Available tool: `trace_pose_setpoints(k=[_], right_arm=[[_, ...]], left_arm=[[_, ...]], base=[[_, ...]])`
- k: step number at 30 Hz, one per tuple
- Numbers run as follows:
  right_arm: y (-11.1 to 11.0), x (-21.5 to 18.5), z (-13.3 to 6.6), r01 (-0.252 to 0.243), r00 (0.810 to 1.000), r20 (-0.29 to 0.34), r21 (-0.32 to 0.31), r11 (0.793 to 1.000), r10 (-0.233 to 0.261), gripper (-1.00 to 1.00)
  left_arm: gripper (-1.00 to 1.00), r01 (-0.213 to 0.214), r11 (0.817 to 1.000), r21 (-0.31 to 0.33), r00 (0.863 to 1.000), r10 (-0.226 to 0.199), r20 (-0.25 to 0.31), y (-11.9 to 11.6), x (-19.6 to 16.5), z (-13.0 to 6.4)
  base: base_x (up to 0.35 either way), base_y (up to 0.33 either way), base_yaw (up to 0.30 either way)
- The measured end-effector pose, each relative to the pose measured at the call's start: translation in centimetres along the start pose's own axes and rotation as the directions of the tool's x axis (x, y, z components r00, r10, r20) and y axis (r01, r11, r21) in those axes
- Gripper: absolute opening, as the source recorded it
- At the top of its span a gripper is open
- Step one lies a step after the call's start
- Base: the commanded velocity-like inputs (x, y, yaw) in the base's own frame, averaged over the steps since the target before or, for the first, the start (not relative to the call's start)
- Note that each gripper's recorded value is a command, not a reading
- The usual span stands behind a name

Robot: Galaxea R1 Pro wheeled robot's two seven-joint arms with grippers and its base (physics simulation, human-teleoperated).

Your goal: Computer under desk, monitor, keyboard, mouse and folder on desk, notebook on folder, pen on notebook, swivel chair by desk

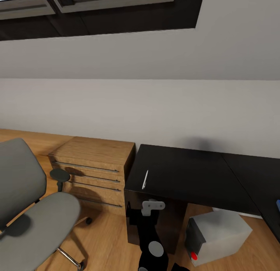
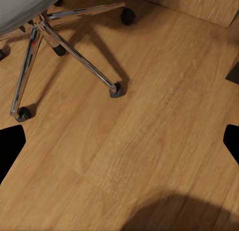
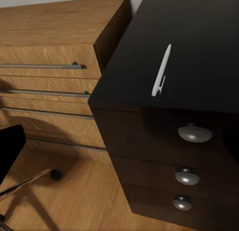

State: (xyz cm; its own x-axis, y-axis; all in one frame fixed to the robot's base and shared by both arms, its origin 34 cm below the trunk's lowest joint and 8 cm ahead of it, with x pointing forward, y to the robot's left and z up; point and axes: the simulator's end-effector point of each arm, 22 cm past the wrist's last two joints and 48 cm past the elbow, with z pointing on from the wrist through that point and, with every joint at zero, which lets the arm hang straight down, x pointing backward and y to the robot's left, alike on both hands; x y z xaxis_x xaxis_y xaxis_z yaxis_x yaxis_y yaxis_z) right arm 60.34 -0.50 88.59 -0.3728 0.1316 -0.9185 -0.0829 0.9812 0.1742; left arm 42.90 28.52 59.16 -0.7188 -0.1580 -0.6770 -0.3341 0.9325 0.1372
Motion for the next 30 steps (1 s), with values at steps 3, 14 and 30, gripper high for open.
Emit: trace_pose_setpoints(k=[3, 14, 30], right_arm=[[-0.1, 0.0, 0.0, 0.001, 1.0, 0.0, 0.002, 1.0, -0.001, 1.0], [-1.3, -0.2, 0.4, 0.0, 1.0, 0.005, 0.026, 1.0, -0.001, 1.0], [-1.2, -1.4, 1.5, 0.032, 0.999, 0.028, 0.031, 0.999, -0.032, 1.0]], left_arm=[[1.0, 0.0, 1.0, -0.001, 1.0, 0.0, 0.0, 0.1, 0.0, 0.0], [1.0, 0.001, 1.0, 0.003, 1.0, -0.001, -0.001, -0.1, 0.0, 0.0], [1.0, 0.04, 0.999, 0.009, 0.999, -0.04, 0.037, -0.5, -1.3, -0.2]], base=[[0.0, 0.0, 0.0], [0.0, 0.0, 0.0], [0.0, 0.0, 0.0]])
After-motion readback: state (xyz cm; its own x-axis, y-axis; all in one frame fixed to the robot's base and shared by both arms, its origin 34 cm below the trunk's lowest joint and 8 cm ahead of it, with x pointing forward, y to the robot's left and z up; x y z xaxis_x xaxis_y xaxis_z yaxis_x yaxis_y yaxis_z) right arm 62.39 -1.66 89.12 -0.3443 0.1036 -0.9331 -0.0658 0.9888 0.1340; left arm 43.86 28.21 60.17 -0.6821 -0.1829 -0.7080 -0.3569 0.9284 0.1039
